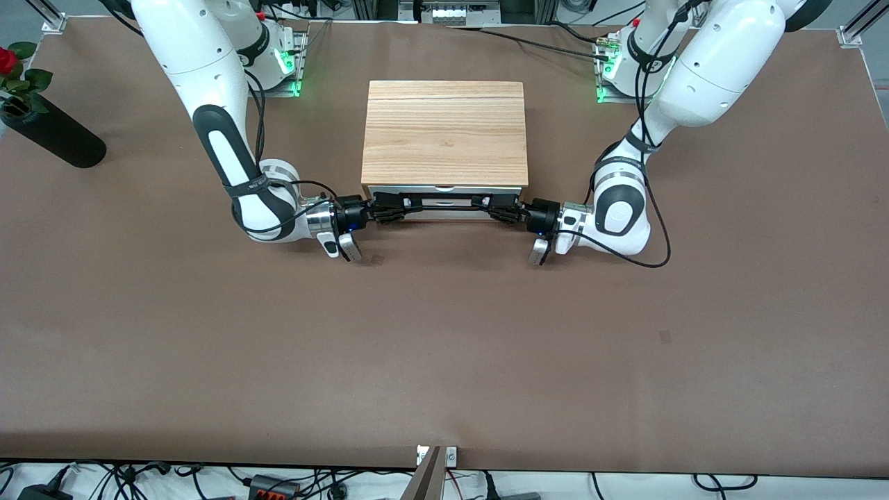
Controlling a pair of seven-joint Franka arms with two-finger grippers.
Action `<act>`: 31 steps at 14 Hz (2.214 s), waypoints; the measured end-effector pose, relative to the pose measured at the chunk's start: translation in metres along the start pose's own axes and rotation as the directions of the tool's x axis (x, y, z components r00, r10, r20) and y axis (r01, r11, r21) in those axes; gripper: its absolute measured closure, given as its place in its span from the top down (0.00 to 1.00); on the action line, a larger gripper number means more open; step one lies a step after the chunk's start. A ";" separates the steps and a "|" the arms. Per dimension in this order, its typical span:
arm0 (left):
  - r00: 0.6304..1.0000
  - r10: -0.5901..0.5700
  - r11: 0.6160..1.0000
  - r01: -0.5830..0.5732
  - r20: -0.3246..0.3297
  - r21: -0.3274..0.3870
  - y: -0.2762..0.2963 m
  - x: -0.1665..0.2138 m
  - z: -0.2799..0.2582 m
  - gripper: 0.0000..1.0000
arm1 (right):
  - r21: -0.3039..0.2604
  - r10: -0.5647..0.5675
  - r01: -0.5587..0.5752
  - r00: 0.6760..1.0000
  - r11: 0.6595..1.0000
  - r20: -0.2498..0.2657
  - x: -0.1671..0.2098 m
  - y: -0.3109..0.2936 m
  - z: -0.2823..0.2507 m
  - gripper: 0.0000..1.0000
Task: Pull top drawer with both arms simultaneously
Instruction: 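Pull the black handle outward with both grippers, sliding the drawer open, then open both grippers and release the black handle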
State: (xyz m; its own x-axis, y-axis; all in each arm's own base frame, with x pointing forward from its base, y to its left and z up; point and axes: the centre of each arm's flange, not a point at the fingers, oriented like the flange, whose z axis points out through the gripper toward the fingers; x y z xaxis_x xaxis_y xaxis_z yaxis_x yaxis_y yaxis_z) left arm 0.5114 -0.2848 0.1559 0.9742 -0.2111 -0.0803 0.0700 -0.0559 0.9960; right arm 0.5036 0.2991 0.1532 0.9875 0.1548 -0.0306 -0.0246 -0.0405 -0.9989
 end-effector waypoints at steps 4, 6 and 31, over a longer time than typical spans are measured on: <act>1.000 0.004 1.000 -0.004 -0.003 -0.003 0.000 0.003 -0.001 0.19 | -0.002 -0.003 0.003 1.000 1.000 -0.008 0.002 -0.001 -0.001 0.19; 1.000 0.010 1.000 -0.010 -0.008 -0.005 0.001 0.008 -0.002 0.19 | -0.009 -0.012 0.012 1.000 1.000 -0.015 0.006 -0.003 -0.001 0.19; 0.986 0.084 0.996 -0.086 -0.142 -0.005 0.011 0.090 -0.047 0.37 | 0.019 -0.065 0.067 0.993 0.998 -0.094 0.096 0.016 -0.022 0.61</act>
State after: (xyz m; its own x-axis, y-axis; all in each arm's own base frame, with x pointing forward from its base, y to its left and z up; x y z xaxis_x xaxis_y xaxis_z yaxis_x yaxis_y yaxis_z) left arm 0.6101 -0.2590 0.1614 0.9972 -0.0739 0.0102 -0.0126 -0.0327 0.9994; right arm 0.6014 0.2913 0.1355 0.9973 0.0634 0.0382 0.0390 -0.0111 -0.9992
